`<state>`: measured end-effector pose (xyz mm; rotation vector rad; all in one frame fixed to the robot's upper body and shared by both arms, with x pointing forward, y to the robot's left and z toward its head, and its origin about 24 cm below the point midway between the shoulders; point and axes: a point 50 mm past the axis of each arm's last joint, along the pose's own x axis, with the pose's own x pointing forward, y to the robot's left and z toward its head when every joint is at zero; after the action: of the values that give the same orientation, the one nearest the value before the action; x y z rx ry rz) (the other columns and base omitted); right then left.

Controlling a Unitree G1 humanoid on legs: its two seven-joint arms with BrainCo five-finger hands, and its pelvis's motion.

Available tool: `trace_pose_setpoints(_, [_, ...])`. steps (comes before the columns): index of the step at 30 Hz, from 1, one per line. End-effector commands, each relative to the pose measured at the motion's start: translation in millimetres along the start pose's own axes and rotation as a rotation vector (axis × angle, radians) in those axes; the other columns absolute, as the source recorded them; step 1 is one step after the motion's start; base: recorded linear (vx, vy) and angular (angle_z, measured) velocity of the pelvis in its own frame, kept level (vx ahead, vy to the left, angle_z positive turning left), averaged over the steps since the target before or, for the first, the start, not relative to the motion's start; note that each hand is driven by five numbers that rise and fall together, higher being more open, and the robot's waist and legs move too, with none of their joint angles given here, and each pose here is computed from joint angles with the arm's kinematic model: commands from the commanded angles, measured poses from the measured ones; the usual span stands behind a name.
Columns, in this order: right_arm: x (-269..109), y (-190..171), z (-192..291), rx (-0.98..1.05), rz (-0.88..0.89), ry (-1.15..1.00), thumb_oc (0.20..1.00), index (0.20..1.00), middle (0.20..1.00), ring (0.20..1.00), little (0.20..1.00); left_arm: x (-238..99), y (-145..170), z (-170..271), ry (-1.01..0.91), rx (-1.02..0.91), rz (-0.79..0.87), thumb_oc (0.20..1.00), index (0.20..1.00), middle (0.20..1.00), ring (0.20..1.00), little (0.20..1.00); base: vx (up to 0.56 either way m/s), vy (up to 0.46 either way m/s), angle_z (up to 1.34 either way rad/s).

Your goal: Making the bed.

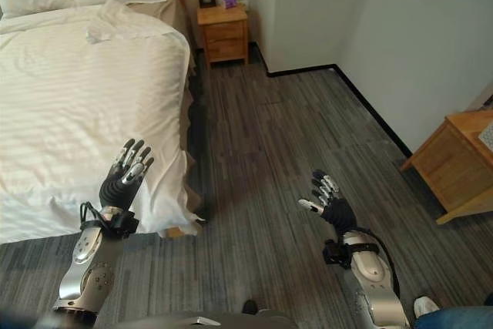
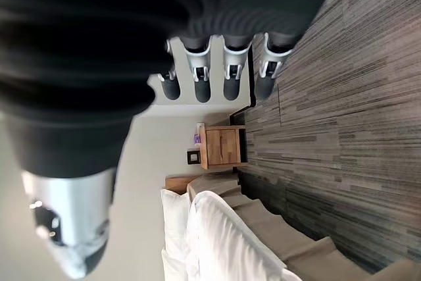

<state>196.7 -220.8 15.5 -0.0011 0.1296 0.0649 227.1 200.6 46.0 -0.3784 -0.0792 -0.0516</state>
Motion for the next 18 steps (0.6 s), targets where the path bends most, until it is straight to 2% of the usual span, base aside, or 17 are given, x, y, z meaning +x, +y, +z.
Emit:
trace_pose_setpoints(1, [14, -2, 22, 0.021, -0.001, -0.117, 1.0, 1.0, 1.0, 1.0, 1.0, -1, 0, 14, -0.056, 0.045, -0.033, 1.0, 1.0, 1.0, 1.0, 1.0, -0.01, 0.052, 0.12])
trace_pose_setpoints(5, [14, 5, 23, 0.022, 0.048, -0.118, 1.0, 1.0, 1.0, 1.0, 1.0, -5, 3, 8, -0.026, 0.051, -0.024, 1.0, 1.0, 1.0, 1.0, 1.0, -0.03, 0.03, 0.05])
trace_pose_setpoints(18, [20, 10, 25, 0.045, 0.058, -0.132, 1.0, 1.0, 1.0, 1.0, 1.0, -8, 6, 8, -0.021, 0.05, -0.008, 1.0, 1.0, 1.0, 1.0, 1.0, -0.05, 0.01, 0.09])
